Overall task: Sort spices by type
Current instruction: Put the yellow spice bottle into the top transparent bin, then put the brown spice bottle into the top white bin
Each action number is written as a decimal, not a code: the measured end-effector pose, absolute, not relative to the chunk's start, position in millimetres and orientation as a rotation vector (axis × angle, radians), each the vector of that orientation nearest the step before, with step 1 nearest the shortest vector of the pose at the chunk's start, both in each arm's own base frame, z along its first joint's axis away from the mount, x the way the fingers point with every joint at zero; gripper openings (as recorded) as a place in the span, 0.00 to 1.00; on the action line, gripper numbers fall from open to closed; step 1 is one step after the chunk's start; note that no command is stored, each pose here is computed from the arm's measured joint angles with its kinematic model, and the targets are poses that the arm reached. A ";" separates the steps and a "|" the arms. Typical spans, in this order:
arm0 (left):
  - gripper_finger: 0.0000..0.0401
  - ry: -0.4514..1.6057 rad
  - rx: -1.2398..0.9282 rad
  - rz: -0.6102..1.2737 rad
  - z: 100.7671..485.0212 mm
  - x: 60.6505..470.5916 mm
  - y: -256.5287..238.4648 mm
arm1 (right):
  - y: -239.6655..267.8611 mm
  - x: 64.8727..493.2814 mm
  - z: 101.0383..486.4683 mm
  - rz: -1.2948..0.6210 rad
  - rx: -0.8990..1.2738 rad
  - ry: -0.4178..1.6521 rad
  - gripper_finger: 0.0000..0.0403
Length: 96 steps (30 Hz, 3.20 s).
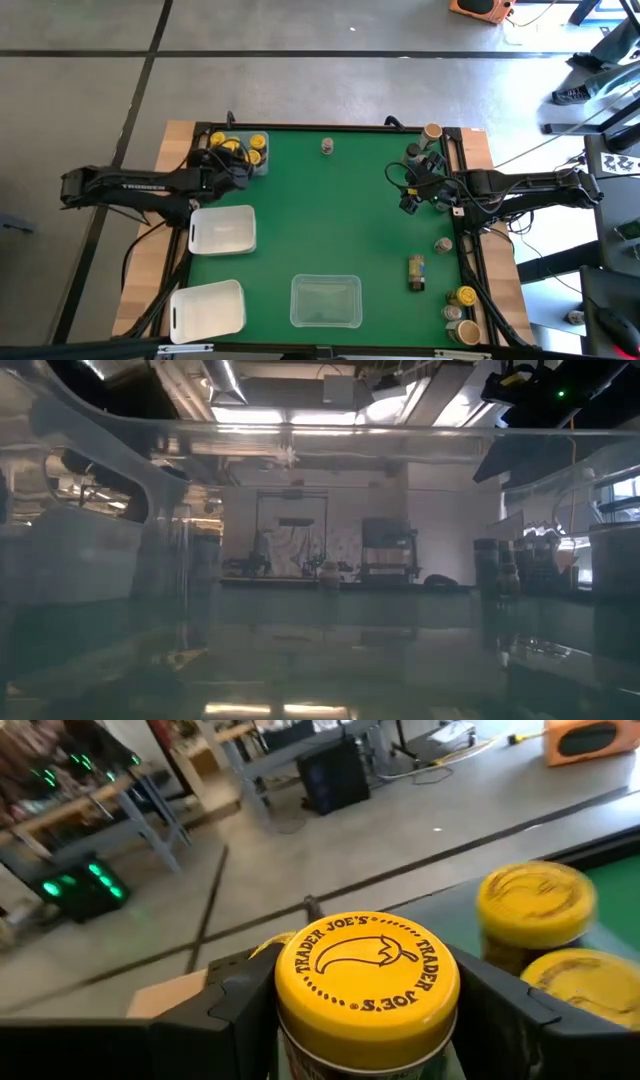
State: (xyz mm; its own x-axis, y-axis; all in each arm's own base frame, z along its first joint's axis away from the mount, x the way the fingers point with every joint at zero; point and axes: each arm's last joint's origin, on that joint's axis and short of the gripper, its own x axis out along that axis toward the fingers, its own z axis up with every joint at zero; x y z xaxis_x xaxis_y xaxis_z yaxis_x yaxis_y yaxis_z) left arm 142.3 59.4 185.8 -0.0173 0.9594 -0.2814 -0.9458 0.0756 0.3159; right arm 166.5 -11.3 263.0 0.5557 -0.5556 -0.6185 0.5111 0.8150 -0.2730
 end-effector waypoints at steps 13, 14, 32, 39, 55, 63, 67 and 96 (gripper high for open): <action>0.72 0.457 0.065 1.541 143.5 126.8 56.5 | -11.1 167.0 263.5 -0.630 -0.059 0.744 0.77; 0.75 0.450 0.058 1.542 143.6 126.8 56.5 | -11.1 167.1 263.5 -0.629 -0.058 0.744 0.77; 0.83 0.342 0.006 1.223 234.9 157.8 56.2 | -7.8 168.1 261.8 -0.511 0.005 0.772 0.77; 0.83 0.244 -0.086 0.790 245.1 179.1 50.1 | -9.9 163.7 281.7 -0.599 0.006 0.759 0.77; 0.84 0.137 -0.030 0.314 196.8 252.4 25.9 | 3.9 158.2 296.6 -0.291 0.380 0.873 0.77; 0.84 0.103 -0.034 0.237 201.3 269.7 6.1 | 38.4 152.4 300.0 -0.167 0.428 0.917 0.77; 0.84 0.100 -0.012 0.191 204.2 279.8 -6.5 | 56.3 145.6 314.5 -0.139 0.447 0.919 0.77; 0.84 0.132 -0.067 0.063 195.3 292.4 -67.2 | 178.8 103.2 279.3 -0.617 1.120 1.569 0.59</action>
State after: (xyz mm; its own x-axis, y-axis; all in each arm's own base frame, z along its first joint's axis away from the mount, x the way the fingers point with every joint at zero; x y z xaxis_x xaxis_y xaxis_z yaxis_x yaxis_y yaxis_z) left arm 292.4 -67.2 195.3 0.9893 0.0583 -0.1339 -0.0671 0.9958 -0.0623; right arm 103.2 178.8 279.3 0.0023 0.3424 -0.9396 0.8909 0.4260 0.1574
